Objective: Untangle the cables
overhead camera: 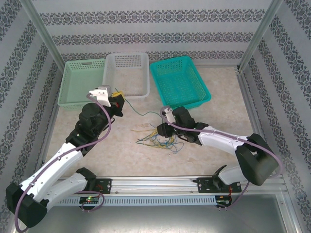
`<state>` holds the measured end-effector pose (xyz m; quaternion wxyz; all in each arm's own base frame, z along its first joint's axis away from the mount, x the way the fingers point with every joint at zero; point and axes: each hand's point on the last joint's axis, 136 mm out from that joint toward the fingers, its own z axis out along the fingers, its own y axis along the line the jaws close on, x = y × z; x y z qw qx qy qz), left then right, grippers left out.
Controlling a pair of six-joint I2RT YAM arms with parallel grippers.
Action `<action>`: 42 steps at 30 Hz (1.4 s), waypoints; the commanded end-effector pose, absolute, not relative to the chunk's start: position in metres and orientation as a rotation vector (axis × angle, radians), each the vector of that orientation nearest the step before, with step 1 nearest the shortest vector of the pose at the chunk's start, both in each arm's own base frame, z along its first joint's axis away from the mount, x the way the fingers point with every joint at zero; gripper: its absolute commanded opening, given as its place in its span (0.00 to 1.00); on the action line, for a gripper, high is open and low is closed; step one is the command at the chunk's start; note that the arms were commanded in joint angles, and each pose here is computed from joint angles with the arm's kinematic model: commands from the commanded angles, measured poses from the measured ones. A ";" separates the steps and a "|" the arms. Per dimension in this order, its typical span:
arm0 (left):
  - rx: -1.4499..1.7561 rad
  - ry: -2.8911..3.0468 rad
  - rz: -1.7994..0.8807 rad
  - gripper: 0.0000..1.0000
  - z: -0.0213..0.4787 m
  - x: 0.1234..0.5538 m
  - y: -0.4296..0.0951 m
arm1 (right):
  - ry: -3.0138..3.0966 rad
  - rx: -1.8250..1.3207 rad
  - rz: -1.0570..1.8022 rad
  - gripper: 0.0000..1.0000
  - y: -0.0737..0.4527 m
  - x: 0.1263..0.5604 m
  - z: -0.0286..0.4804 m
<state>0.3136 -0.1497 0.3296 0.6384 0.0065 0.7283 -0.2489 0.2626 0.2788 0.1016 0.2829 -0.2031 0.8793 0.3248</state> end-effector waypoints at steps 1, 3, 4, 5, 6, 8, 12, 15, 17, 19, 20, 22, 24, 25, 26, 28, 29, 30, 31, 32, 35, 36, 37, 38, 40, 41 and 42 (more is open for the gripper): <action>-0.049 1.542 -0.607 0.00 0.361 0.307 -0.138 | 2.318 -0.540 0.669 0.17 0.268 0.278 0.105; -0.046 1.544 -0.590 0.00 0.361 0.304 -0.135 | 2.293 -0.533 0.519 0.13 0.253 0.284 0.109; -0.046 1.548 -0.583 0.00 0.360 0.303 -0.133 | 2.270 -0.528 0.434 0.11 0.245 0.289 0.113; -0.047 1.555 -0.574 0.00 0.358 0.303 -0.132 | 2.248 -0.528 0.376 0.09 0.240 0.291 0.118; -0.047 1.561 -0.568 0.00 0.356 0.302 -0.131 | 2.224 -0.521 0.293 0.07 0.231 0.295 0.122; -0.056 1.573 -0.551 0.00 0.350 0.302 -0.128 | 2.178 -0.530 0.141 0.05 0.218 0.300 0.131; -0.080 1.581 -0.531 0.00 0.344 0.301 -0.123 | 2.075 -0.547 -0.099 0.07 0.203 0.307 0.149; -0.089 1.592 -0.515 0.00 0.341 0.302 -0.120 | 2.004 -0.578 -0.171 0.07 0.208 0.309 0.160; -0.100 1.596 -0.507 0.00 0.340 0.302 -0.118 | 1.967 -0.605 -0.227 0.07 0.212 0.309 0.164; -0.115 1.596 -0.500 0.00 0.340 0.302 -0.116 | 1.933 -0.628 -0.284 0.06 0.217 0.309 0.166; -0.120 1.593 -0.497 0.00 0.341 0.301 -0.115 | 1.917 -0.642 -0.300 0.06 0.221 0.309 0.167; -0.126 1.587 -0.491 0.00 0.342 0.301 -0.113 | 1.910 -0.655 -0.294 0.06 0.226 0.309 0.165; -0.136 1.580 -0.463 0.00 0.344 0.299 -0.107 | 1.901 -0.649 -0.296 0.06 0.226 0.309 0.166; -0.152 1.581 -0.437 0.00 0.345 0.299 -0.102 | 1.888 -0.645 -0.304 0.05 0.225 0.310 0.169; -0.176 1.585 -0.405 0.00 0.346 0.299 -0.096 | 1.871 -0.652 -0.314 0.05 0.225 0.310 0.171; -0.205 1.620 -0.341 0.00 0.347 0.302 -0.085 | 1.814 -0.713 -0.343 0.04 0.230 0.307 0.175; -0.212 1.636 -0.314 0.00 0.351 0.303 -0.081 | 1.780 -0.764 -0.374 0.04 0.233 0.305 0.175; -0.213 1.648 -0.296 0.00 0.353 0.305 -0.078 | 1.758 -0.800 -0.407 0.04 0.235 0.305 0.175; -0.217 1.645 -0.284 0.00 0.359 0.306 -0.074 | 1.742 -0.843 -0.449 0.04 0.236 0.305 0.171; -0.224 1.635 -0.274 0.00 0.364 0.307 -0.070 | 1.735 -0.877 -0.475 0.05 0.236 0.304 0.168; -0.258 1.571 -0.284 0.00 0.380 0.308 -0.060 | 1.739 -0.979 -0.446 0.09 0.242 0.297 0.152; -0.268 1.555 -0.306 0.00 0.383 0.309 -0.059 | 1.743 -1.006 -0.417 0.10 0.246 0.294 0.148; -0.270 1.536 -0.346 0.00 0.386 0.310 -0.061 | 1.751 -1.033 -0.378 0.11 0.251 0.290 0.145; -0.265 1.523 -0.383 0.00 0.388 0.311 -0.066 | 1.760 -1.040 -0.342 0.12 0.256 0.288 0.144; -0.270 1.518 -0.409 0.00 0.388 0.317 -0.070 | 1.782 -1.024 -0.277 0.14 0.264 0.287 0.146; -0.273 1.520 -0.405 0.00 0.388 0.321 -0.071 | 1.797 -1.003 -0.237 0.16 0.270 0.288 0.148; -0.274 1.519 -0.404 0.00 0.388 0.324 -0.071 | 1.815 -0.990 -0.198 0.18 0.276 0.289 0.149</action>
